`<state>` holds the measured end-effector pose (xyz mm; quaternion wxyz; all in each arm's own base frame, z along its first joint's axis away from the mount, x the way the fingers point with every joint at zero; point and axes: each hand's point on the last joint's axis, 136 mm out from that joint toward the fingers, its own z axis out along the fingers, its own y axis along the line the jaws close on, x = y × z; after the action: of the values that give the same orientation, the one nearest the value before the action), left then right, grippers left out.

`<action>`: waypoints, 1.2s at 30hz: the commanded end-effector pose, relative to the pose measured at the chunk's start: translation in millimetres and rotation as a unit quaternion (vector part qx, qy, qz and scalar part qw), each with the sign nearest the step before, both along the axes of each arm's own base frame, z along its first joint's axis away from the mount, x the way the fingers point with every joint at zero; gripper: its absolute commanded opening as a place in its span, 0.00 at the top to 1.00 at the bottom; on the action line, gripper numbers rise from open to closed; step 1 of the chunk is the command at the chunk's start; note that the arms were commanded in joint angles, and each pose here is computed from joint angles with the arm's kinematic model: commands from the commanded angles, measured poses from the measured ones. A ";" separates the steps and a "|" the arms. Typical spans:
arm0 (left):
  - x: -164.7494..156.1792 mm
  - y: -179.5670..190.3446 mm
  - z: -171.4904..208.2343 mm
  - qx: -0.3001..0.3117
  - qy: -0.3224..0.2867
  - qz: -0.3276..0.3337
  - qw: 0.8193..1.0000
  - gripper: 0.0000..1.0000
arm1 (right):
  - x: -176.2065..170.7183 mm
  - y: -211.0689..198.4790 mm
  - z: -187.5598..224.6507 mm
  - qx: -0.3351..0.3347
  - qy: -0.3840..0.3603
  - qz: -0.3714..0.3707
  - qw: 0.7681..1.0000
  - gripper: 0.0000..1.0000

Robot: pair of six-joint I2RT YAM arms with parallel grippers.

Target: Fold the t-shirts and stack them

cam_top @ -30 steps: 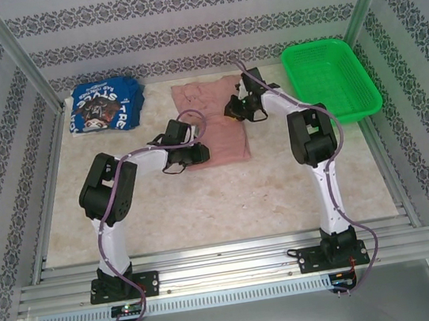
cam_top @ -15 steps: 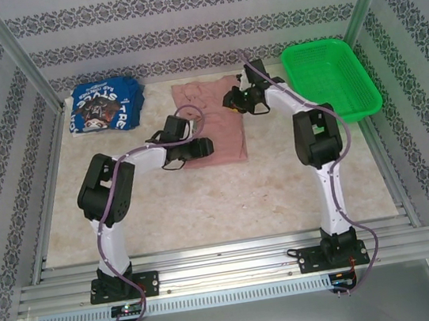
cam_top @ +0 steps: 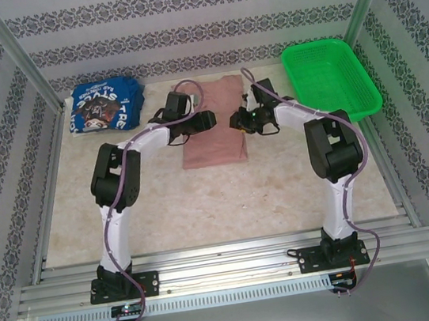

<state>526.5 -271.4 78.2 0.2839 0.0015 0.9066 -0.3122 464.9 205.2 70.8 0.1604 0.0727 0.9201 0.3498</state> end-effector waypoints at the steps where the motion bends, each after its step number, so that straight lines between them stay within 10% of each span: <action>1: 20.3 14.2 -20.3 0.006 0.008 0.023 1.000 0.38 | -8.3 5.7 32.8 0.010 -0.049 0.014 0.999 0.71; 26: 81.2 61.2 17.2 -0.071 -0.056 0.085 0.992 0.27 | -111.5 -3.4 -38.8 -0.071 0.038 0.019 0.997 0.64; 36: 8.7 95.2 93.6 -0.065 -0.092 0.092 0.989 0.00 | -116.2 -5.6 -25.0 -0.069 0.027 0.016 0.997 0.51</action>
<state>547.6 -177.3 141.3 0.3645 -0.0882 0.8643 -0.3352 350.8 195.8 47.9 0.1406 0.0591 0.9458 0.2868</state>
